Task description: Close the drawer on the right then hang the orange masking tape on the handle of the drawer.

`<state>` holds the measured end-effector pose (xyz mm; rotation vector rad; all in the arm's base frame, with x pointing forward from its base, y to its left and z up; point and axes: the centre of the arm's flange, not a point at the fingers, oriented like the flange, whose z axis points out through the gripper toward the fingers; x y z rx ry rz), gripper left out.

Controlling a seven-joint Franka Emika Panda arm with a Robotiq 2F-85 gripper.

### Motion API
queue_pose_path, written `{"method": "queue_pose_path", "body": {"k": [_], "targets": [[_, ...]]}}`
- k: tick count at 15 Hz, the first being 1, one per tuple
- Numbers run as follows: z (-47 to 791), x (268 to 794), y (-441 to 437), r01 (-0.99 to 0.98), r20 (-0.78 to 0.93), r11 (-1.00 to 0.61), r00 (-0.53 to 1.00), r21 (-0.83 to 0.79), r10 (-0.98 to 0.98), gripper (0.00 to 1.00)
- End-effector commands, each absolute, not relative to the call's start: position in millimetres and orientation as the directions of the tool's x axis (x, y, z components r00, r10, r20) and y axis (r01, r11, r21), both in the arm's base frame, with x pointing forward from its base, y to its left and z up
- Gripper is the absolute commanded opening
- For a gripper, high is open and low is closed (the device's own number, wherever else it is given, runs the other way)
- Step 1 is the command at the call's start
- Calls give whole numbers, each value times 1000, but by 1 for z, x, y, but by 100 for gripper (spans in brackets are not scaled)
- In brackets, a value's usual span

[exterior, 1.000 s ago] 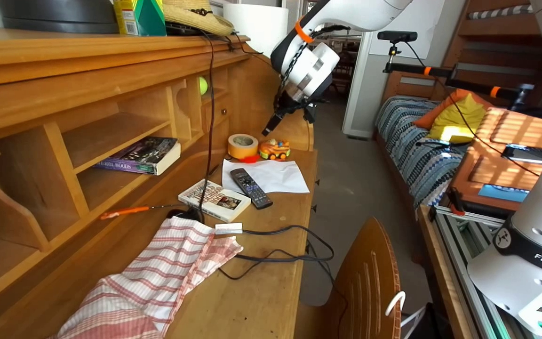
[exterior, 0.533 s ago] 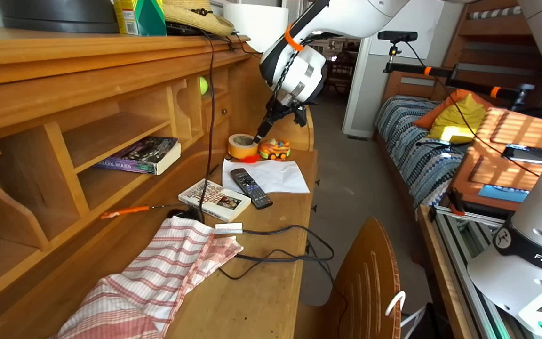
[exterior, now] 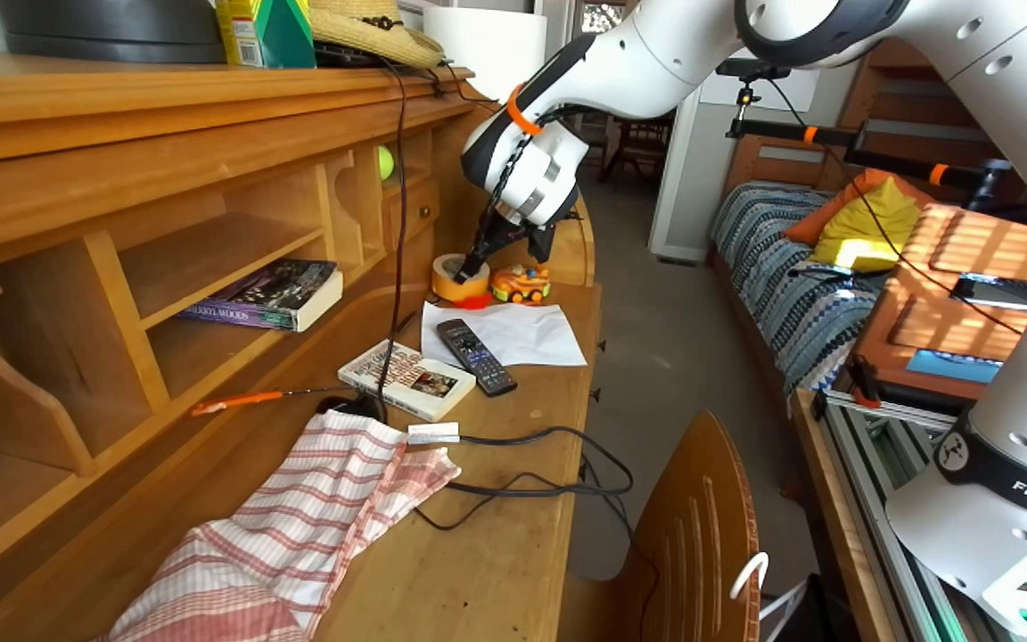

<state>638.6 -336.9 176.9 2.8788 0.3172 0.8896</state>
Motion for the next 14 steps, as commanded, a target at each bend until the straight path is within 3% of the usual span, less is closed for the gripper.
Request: {"method": "queue_pose_path", "body": {"k": [1,2,4,10,14], "targets": [[153,666,-340,136,566,-975,796,176,214,84],[150,669,-338,137,569,-976,795,172,212,67],[147,672,-336,137,572,-976,792,172,212,59],[146,677,-335,77,589,-982,791,173,166,11],[160,653,-330,-71,640,-982,766,177,60,7]]}}
